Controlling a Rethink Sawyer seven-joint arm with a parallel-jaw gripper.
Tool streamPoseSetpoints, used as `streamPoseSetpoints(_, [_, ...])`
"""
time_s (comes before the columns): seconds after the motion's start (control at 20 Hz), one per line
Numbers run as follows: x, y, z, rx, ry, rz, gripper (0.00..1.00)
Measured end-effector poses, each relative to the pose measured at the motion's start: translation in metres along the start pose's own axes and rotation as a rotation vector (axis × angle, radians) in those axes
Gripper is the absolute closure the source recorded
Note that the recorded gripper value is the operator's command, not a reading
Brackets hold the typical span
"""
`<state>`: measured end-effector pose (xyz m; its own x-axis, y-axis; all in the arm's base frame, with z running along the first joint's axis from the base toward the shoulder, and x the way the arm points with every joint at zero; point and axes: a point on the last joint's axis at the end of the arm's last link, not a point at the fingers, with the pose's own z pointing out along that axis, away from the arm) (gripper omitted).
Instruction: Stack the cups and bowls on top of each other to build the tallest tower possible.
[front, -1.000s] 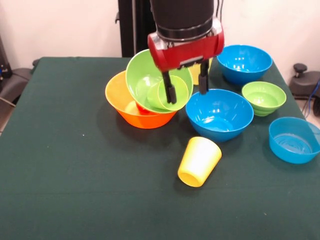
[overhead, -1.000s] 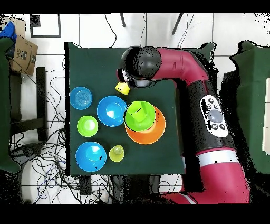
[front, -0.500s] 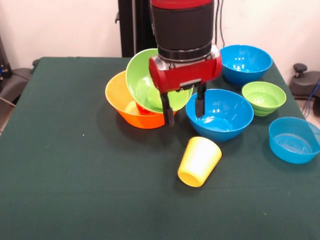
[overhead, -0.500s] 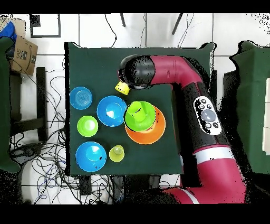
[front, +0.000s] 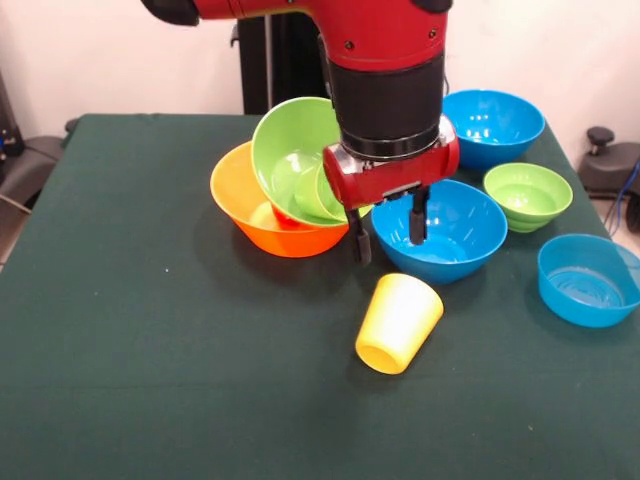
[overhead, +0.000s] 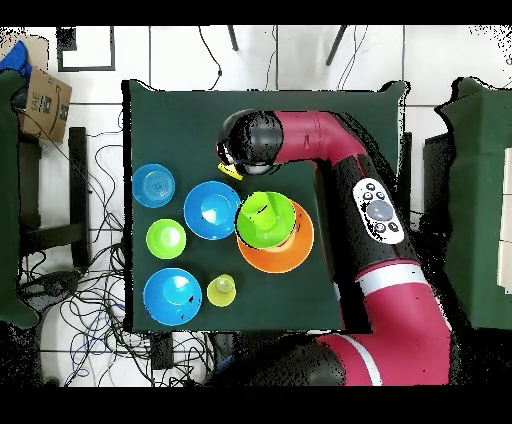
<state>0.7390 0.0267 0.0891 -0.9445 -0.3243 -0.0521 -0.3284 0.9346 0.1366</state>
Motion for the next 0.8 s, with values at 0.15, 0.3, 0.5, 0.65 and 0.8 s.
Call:
streamPoseSetpoints(0.15, [0.007, 0.003, 0.003, -0.032, 0.063, -0.002, 0.0])
streamPoseSetpoints(0.3, [0.011, 0.006, 0.006, -0.057, 0.114, -0.011, 0.0])
streamPoseSetpoints(0.5, [0.017, 0.008, 0.012, -0.076, 0.176, -0.048, 0.0])
streamPoseSetpoints(0.65, [0.018, 0.009, 0.018, -0.08, 0.196, -0.078, 0.0])
streamPoseSetpoints(0.8, [0.019, 0.011, 0.028, -0.087, 0.2, -0.109, 0.0])
